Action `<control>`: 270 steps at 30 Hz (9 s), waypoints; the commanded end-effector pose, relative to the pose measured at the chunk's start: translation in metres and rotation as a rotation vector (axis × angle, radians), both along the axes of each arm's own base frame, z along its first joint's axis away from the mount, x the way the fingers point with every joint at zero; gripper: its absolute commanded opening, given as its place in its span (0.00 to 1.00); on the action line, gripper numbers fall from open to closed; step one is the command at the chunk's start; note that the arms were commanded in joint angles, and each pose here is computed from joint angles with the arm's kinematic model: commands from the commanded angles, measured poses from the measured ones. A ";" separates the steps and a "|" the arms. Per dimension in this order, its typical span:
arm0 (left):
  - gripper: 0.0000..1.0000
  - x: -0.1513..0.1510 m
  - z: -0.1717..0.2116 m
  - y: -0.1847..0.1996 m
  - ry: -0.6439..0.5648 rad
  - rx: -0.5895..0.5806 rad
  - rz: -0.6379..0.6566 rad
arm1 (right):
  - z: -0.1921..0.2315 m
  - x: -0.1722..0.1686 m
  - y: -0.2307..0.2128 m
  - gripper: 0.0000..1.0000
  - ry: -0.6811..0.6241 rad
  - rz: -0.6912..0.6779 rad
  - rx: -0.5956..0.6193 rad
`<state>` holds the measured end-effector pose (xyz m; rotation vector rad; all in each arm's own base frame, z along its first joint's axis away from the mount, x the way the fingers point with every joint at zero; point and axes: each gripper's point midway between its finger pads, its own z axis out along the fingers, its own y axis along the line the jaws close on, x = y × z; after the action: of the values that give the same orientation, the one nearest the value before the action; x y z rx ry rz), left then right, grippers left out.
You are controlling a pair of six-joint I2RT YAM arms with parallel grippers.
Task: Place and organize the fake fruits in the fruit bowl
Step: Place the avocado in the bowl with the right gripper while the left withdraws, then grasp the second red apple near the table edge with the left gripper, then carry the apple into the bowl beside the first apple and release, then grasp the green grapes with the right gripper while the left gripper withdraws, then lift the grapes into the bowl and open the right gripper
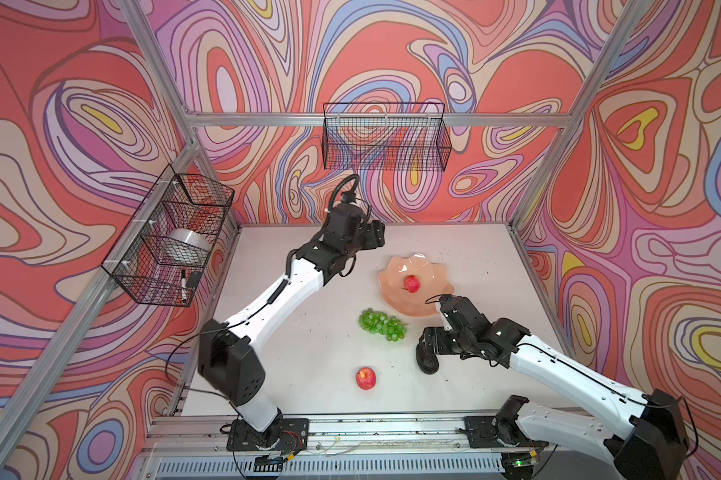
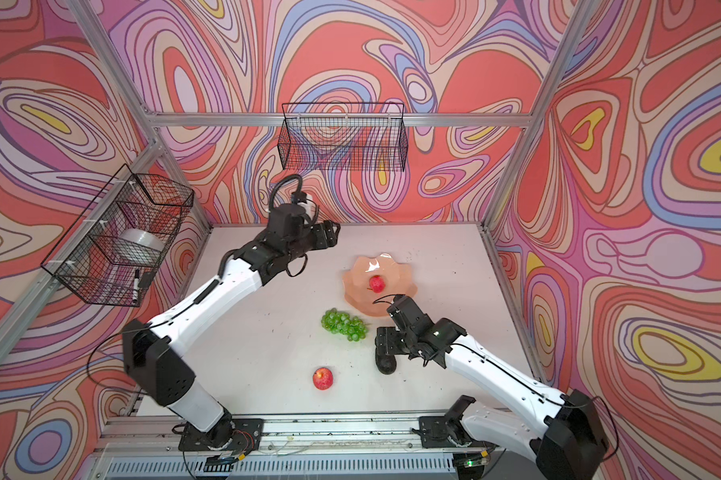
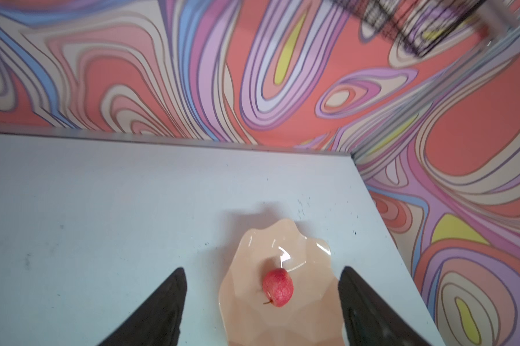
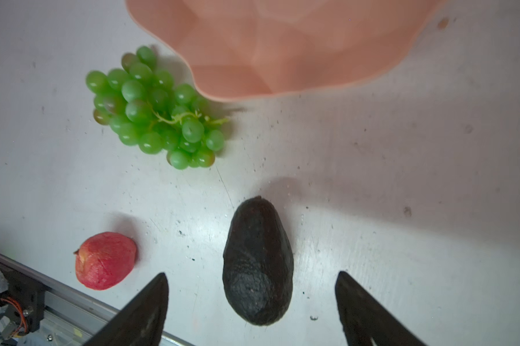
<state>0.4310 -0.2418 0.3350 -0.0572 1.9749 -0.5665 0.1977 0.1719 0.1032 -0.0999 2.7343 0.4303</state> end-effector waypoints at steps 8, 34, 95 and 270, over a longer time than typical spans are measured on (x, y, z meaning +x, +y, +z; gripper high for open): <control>0.95 -0.048 0.003 0.114 -0.176 0.104 0.325 | -0.054 -0.008 0.017 0.83 0.114 -0.063 -0.085; 1.00 -0.079 -0.026 0.155 -0.114 0.143 0.398 | 0.058 0.152 -0.043 0.50 -0.211 -0.202 -0.173; 0.92 -0.293 -0.232 0.018 0.810 0.314 -0.243 | 0.133 0.222 -0.035 0.97 -0.475 -0.223 -0.014; 0.99 -0.100 -0.145 0.253 0.286 0.069 0.566 | 0.074 0.116 0.177 0.30 -0.312 0.414 0.028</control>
<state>0.3367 0.0063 0.1915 -0.6474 2.1188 -0.1423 0.3002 0.3540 0.1287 -0.8124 2.4626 0.4095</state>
